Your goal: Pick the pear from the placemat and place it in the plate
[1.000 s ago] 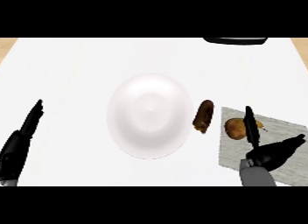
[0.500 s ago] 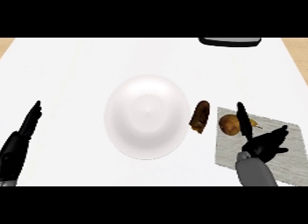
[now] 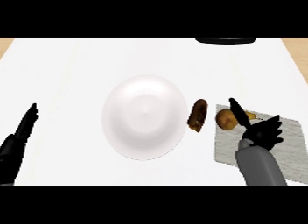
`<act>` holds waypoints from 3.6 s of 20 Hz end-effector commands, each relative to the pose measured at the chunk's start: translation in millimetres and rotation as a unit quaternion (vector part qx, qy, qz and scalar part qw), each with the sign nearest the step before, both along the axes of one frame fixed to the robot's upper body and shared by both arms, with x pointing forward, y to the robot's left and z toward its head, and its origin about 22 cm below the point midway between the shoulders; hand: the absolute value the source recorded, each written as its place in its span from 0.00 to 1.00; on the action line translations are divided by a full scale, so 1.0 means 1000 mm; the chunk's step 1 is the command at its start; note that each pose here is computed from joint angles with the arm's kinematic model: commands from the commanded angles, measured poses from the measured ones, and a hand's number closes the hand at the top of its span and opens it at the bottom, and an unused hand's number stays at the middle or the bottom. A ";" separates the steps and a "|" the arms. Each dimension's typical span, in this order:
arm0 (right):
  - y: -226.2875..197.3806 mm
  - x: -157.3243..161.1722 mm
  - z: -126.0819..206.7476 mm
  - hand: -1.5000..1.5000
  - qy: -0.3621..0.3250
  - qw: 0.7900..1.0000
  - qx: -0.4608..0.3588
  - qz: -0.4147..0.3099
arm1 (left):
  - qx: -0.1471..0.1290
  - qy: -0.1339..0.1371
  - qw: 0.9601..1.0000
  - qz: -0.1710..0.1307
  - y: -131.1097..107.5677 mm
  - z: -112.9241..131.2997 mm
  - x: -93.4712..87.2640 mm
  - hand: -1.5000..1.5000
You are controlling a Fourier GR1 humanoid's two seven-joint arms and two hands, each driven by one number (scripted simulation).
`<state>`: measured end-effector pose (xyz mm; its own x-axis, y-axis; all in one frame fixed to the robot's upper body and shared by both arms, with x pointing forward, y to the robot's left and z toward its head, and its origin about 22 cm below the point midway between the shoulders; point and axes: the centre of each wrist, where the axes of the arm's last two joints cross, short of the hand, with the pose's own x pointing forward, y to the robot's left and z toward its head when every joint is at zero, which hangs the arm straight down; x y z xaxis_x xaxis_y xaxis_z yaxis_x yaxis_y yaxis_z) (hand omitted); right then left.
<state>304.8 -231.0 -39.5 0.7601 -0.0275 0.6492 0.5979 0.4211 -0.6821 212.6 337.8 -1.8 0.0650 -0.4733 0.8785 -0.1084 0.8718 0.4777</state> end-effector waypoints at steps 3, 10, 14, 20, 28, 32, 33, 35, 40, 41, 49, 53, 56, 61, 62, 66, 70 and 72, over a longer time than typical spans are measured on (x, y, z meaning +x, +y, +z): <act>0.020 0.009 0.049 0.00 0.077 0.997 0.027 0.016 | 0.001 0.003 1.000 0.009 0.000 -0.004 0.002 0.50; 0.028 -0.007 0.055 0.00 0.094 0.995 0.043 0.001 | -0.003 -0.005 1.000 0.000 -0.002 -0.007 -0.013 0.50; 0.023 -0.005 0.060 0.00 0.085 0.995 0.044 0.001 | -0.008 0.000 1.000 0.003 -0.001 -0.005 0.003 0.50; 0.017 -0.002 0.046 0.00 0.090 0.995 0.049 0.011 | -0.001 0.000 1.000 0.001 0.010 -0.012 -0.008 0.50; -0.003 -0.010 0.052 1.00 0.061 0.998 0.013 0.026 | -0.003 -0.005 1.000 -0.003 -0.003 -0.003 0.000 0.50; 0.012 -0.030 0.018 1.00 0.137 0.928 -0.089 0.335 | 0.000 -0.018 1.000 -0.010 -0.002 0.003 0.012 0.50; 0.018 -0.032 0.017 1.00 0.145 0.901 -0.109 0.394 | -0.001 -0.004 1.000 -0.016 -0.004 -0.007 0.008 0.50; 0.013 -0.043 0.011 1.00 0.168 0.849 -0.133 0.483 | -0.003 -0.002 1.000 -0.017 -0.008 -0.008 0.009 0.50; -0.069 -0.050 0.035 1.00 0.160 0.806 -0.187 0.538 | -0.011 -0.002 1.000 0.000 -0.007 -0.008 -0.001 0.50; -0.087 -0.046 0.051 1.00 0.140 0.807 -0.216 0.532 | -0.002 -0.005 1.000 0.001 -0.001 0.001 0.007 0.50; -0.086 -0.055 0.115 1.00 0.011 0.814 -0.333 0.475 | -0.006 -0.006 1.000 -0.001 0.002 0.000 -0.005 0.50; -0.062 -0.071 0.144 1.00 -0.104 0.786 -0.355 0.496 | -0.002 -0.004 1.000 -0.003 0.003 0.004 -0.008 0.50; -0.051 -0.080 0.180 1.00 -0.166 0.751 -0.337 0.543 | 0.003 -0.005 1.000 -0.001 0.009 0.003 -0.001 0.50; -0.004 -0.101 0.206 1.00 -0.199 0.723 -0.311 0.584 | -0.001 -0.003 1.000 -0.009 -0.001 0.005 -0.006 0.50; 0.003 -0.106 0.220 1.00 -0.203 0.713 -0.311 0.595 | -0.006 -0.001 1.000 -0.006 -0.001 0.007 0.001 0.50; 0.039 -0.090 0.223 1.00 -0.215 0.700 -0.291 0.616 | 0.002 -0.011 1.000 -0.001 0.005 -0.005 -0.001 0.50; 0.100 -0.068 0.236 1.00 -0.225 0.706 -0.275 0.612 | -0.001 0.000 1.000 -0.015 -0.021 -0.007 0.006 0.50; 0.117 -0.070 0.237 1.00 -0.208 0.711 -0.255 0.621 | -0.009 -0.003 1.000 -0.011 -0.002 0.005 0.012 0.50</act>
